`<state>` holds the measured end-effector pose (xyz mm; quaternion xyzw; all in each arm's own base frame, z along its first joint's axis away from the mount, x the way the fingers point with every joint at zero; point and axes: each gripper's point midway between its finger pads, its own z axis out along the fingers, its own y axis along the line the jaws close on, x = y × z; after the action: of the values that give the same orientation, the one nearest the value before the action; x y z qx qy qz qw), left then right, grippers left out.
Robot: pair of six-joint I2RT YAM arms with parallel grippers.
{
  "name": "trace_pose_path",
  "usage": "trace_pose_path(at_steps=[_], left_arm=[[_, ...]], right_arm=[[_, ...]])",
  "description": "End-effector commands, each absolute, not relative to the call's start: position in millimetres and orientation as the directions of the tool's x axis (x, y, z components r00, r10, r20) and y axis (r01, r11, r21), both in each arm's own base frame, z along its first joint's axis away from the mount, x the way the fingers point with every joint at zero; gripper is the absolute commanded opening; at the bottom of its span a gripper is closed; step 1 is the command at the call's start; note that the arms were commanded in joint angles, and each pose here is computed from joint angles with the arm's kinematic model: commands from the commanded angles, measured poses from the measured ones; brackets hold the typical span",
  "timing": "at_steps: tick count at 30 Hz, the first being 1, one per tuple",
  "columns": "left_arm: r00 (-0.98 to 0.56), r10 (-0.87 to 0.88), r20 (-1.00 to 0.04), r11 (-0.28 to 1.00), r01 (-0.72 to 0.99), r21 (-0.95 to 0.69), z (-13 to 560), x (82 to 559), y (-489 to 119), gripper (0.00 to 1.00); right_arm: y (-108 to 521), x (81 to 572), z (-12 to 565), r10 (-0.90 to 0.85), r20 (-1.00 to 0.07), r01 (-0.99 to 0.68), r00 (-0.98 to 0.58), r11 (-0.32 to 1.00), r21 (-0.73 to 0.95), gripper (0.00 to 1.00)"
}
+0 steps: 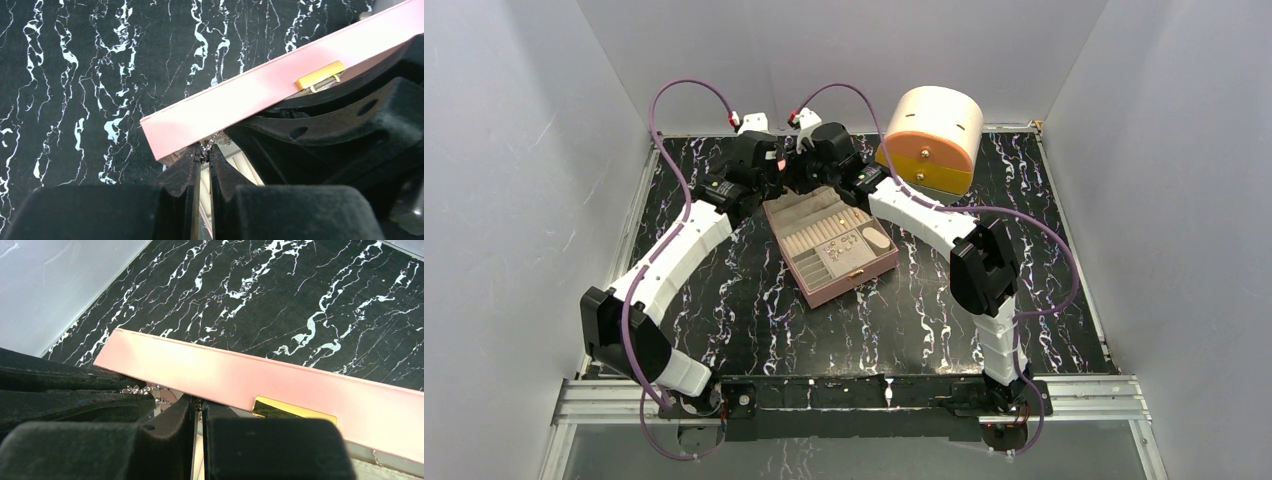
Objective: Organize the mixed jewelry
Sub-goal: Place the jewelry in the jewelry box.
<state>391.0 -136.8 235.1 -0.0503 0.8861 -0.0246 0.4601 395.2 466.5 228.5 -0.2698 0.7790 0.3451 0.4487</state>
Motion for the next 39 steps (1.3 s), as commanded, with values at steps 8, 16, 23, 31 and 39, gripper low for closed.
trace_pose_path(at_steps=[8,16,23,31,39], left_arm=[[-0.516,-0.143,-0.845,0.979,-0.198,-0.044,252,396,-111,0.02],[-0.516,-0.147,-0.844,0.98,-0.193,-0.053,252,397,-114,0.05],[-0.528,-0.167,-0.833,0.984,-0.146,-0.104,251,395,-125,0.16],[-0.529,-0.197,-0.826,0.976,-0.026,-0.216,257,388,-150,0.29],[-0.507,-0.188,-0.841,0.969,0.043,-0.243,273,372,-153,0.49]], right_arm=[[442,436,251,0.023,-0.898,-0.577,-0.439,0.759,0.301,0.18],[440,437,253,0.069,-0.883,-0.542,-0.464,0.766,0.345,0.18],[440,426,259,0.079,-0.879,-0.564,-0.47,0.739,0.368,0.22],[429,405,270,0.104,-0.863,-0.576,-0.495,0.704,0.415,0.28],[392,388,242,0.191,-0.765,-0.403,-0.616,0.758,0.514,0.47]])
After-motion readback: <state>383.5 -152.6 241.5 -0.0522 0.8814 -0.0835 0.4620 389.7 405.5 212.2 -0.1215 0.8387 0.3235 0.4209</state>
